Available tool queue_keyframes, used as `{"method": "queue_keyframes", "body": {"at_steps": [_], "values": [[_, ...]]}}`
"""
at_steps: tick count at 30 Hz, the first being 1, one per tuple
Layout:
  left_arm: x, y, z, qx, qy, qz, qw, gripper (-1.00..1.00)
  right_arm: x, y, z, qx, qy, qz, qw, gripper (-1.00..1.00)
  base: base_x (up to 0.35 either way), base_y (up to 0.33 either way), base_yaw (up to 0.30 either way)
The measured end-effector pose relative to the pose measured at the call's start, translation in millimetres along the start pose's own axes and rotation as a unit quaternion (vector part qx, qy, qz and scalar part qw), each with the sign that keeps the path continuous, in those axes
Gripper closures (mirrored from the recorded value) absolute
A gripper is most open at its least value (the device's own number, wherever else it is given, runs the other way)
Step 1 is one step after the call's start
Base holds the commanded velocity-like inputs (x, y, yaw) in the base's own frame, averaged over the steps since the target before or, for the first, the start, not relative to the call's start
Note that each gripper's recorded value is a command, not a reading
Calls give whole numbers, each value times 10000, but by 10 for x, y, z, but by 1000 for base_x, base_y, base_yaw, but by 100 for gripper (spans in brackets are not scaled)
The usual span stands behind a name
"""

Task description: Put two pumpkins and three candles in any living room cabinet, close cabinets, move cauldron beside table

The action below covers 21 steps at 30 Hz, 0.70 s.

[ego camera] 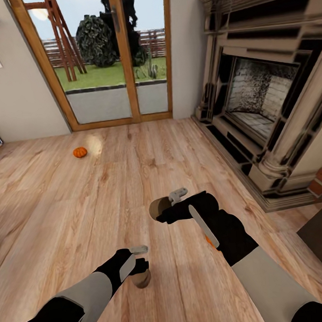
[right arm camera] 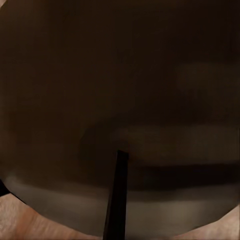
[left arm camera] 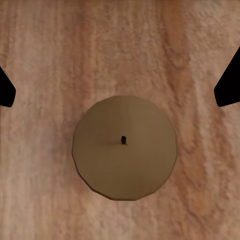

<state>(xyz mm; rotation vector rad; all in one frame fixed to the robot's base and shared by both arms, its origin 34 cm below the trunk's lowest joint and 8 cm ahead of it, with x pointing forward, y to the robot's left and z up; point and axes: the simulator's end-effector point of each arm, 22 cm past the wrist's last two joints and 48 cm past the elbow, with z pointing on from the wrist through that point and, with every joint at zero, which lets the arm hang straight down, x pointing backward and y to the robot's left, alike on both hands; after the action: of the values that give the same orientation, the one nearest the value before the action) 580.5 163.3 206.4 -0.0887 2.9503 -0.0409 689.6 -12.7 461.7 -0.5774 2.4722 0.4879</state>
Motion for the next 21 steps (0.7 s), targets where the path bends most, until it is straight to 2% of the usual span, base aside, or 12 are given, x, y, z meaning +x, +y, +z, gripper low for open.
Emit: {"method": "queue_keyframes", "body": {"at_steps": [21], "values": [[326,30,361,-26,406,-9,9992,-100,336,-87,381,-119,342,183,9992,100,0,0,0]]}}
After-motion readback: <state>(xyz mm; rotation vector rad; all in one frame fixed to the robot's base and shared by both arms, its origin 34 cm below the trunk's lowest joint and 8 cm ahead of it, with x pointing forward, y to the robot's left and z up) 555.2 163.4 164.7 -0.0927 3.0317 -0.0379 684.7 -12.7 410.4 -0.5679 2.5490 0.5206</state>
